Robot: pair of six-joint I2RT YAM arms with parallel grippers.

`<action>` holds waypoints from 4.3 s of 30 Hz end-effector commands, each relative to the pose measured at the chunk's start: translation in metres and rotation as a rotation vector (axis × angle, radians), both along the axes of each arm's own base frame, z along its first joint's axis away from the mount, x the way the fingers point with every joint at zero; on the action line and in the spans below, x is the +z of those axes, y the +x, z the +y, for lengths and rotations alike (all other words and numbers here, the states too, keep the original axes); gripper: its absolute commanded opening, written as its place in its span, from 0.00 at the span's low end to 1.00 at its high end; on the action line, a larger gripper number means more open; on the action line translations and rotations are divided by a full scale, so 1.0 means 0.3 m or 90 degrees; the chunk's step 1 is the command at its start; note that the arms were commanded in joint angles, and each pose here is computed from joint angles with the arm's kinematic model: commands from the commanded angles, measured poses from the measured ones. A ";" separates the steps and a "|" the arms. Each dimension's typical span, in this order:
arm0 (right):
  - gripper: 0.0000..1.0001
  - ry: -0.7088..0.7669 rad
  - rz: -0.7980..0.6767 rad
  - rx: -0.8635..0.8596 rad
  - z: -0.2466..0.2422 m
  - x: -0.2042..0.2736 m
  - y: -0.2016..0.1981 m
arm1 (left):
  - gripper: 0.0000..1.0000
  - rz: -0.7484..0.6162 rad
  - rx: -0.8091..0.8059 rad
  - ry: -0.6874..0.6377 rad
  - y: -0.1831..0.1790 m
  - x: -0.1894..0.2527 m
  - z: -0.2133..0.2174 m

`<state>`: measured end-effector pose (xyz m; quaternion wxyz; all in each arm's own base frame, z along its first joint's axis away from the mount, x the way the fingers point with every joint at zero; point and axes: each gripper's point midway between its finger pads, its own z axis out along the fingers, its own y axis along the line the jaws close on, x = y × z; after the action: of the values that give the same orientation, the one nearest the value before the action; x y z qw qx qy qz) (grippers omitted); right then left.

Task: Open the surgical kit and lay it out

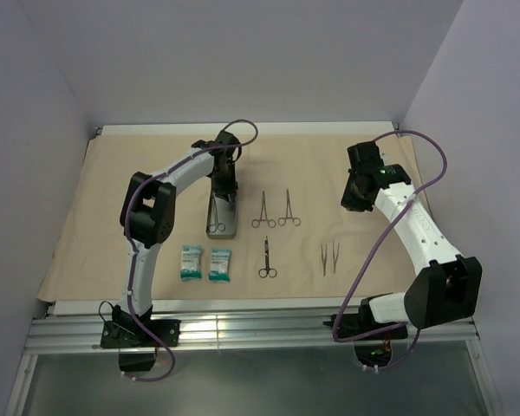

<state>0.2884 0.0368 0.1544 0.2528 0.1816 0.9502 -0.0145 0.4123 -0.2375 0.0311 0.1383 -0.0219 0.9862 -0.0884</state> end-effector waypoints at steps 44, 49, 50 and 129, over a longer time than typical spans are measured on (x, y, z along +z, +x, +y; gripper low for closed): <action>0.06 -0.015 -0.034 0.003 -0.006 0.070 0.018 | 0.27 -0.052 -0.014 -0.031 0.033 0.092 -0.038; 0.06 -0.013 -0.036 0.000 -0.006 0.070 0.018 | 0.27 -0.048 -0.017 -0.029 0.035 0.072 -0.039; 0.06 -0.011 -0.036 0.001 -0.003 0.069 0.019 | 0.27 -0.044 -0.018 -0.028 0.033 0.063 -0.039; 0.06 -0.010 -0.041 -0.004 0.022 0.091 0.010 | 0.25 -0.017 -0.039 0.021 0.015 -0.033 0.014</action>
<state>0.2845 0.0437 0.1594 0.2522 0.1788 0.9508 -0.0192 0.4171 -0.2282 0.0220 0.1502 -0.0017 0.9861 -0.0707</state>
